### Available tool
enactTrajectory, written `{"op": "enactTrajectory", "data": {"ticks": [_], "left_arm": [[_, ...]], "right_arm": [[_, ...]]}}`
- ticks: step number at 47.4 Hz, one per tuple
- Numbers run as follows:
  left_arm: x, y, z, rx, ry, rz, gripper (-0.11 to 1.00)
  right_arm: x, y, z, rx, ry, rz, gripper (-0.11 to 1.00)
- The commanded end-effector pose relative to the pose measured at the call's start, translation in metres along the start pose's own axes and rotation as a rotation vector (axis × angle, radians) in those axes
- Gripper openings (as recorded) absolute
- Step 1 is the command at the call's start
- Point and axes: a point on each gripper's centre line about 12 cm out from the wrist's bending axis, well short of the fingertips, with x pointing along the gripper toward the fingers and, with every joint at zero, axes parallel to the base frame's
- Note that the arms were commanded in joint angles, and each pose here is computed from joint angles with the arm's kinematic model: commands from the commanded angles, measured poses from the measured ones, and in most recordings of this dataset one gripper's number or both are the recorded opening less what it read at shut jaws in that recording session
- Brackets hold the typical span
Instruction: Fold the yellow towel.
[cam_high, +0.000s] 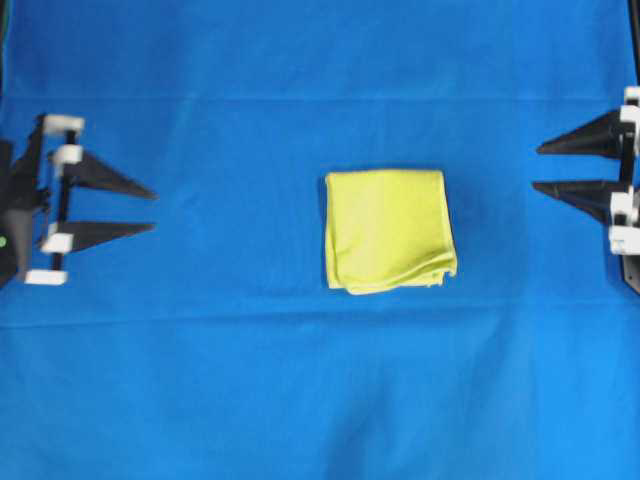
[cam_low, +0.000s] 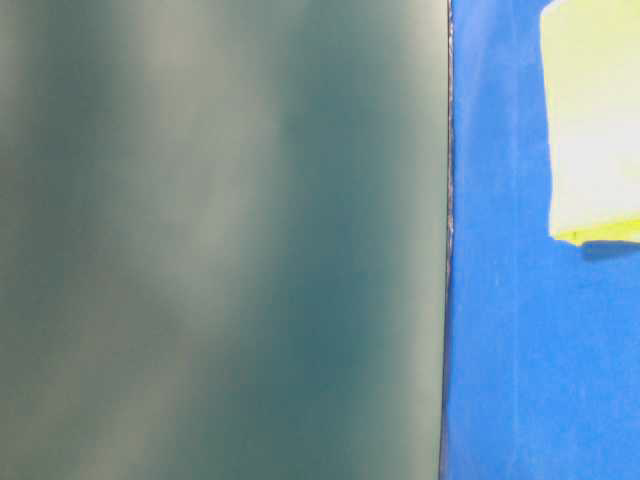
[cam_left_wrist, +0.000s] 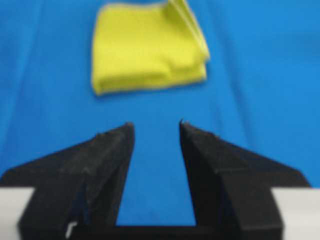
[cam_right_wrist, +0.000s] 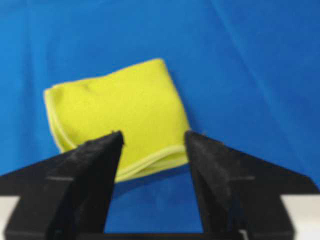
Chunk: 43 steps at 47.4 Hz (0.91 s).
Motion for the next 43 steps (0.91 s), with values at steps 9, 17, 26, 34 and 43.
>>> {"op": "enactTrajectory", "data": {"ticks": [9, 17, 26, 34, 43], "left_arm": [[-0.031, 0.002, -0.008, -0.077, -0.081, 0.024, 0.38], [-0.032, 0.004, -0.013, -0.092, -0.025, 0.033, 0.38], [-0.032, 0.006, -0.014, -0.094, -0.02, 0.041, 0.38], [-0.032, 0.006, -0.014, -0.095, -0.019, 0.041, 0.38], [-0.033, 0.006, -0.014, -0.095, -0.022, 0.041, 0.38]], "right_arm": [[0.005, 0.001, -0.002, 0.019, -0.015, 0.015, 0.57], [0.006, 0.001, -0.002, 0.02, -0.015, 0.016, 0.57], [0.006, 0.0, -0.003, 0.021, -0.001, 0.008, 0.57], [0.007, 0.0, -0.003, 0.022, 0.025, -0.001, 0.57], [0.008, -0.001, -0.004, 0.021, 0.037, -0.004, 0.57]]}}
